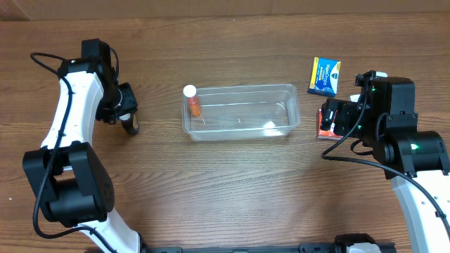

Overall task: Pack container
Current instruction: 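Move the left gripper to the small dark bottle and grasp it, then place the dark bottle upright in the container beside the tube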

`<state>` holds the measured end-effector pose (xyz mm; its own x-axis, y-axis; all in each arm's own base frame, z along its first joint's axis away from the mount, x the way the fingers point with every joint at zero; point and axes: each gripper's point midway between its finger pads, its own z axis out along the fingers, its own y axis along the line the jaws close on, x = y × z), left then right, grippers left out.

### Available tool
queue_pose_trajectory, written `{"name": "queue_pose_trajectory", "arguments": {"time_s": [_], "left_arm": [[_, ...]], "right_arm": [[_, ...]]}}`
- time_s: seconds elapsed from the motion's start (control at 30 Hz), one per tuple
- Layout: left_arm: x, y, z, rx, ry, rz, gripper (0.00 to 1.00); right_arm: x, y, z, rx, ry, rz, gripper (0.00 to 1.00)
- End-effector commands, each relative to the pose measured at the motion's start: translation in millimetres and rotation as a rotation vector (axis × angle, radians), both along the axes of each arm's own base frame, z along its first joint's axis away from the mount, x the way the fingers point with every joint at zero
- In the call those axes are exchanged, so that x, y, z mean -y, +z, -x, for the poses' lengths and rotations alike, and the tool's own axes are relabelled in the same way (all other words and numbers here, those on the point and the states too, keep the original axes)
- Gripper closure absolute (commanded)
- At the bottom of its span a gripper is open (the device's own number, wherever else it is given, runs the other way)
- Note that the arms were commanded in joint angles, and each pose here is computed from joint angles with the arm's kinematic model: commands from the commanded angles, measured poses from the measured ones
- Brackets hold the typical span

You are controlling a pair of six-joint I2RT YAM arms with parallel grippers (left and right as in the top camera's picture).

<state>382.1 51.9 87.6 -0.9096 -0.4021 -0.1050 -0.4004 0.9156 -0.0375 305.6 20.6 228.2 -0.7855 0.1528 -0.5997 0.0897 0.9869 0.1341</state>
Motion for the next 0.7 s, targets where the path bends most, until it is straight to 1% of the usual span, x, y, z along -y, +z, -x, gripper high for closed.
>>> {"name": "queue_pose_trajectory", "arguments": {"time_s": [0.0, 0.17, 0.4, 0.47, 0.57, 0.67], "left_arm": [[-0.3, -1.0, 2.9, -0.01, -0.029, 0.002, 0.62], [0.1, -1.2, 5.3, -0.02, -0.031, 0.003, 0.65], [0.9, -1.4, 10.4, -0.04, -0.034, 0.007, 0.85], [1.3, -0.4, 10.8, -0.042, -0.034, 0.008, 0.95], [4.8, 9.0, 9.7, -0.035, -0.038, 0.013, 0.96], [15.8, 35.4, 4.9, 0.012, -0.064, 0.007, 0.96]], "right_arm": [[1.8, 14.6, -3.8, 0.039, -0.005, 0.004, 0.0], [1.8, 14.6, -3.8, 0.039, -0.005, 0.004, 0.0], [1.8, 14.6, -3.8, 0.039, -0.005, 0.004, 0.0], [1.8, 14.6, -3.8, 0.039, -0.005, 0.004, 0.0], [1.8, 14.6, -3.8, 0.04, -0.005, 0.004, 0.0], [1.9, 14.6, -3.8, 0.039, -0.005, 0.004, 0.0]]}}
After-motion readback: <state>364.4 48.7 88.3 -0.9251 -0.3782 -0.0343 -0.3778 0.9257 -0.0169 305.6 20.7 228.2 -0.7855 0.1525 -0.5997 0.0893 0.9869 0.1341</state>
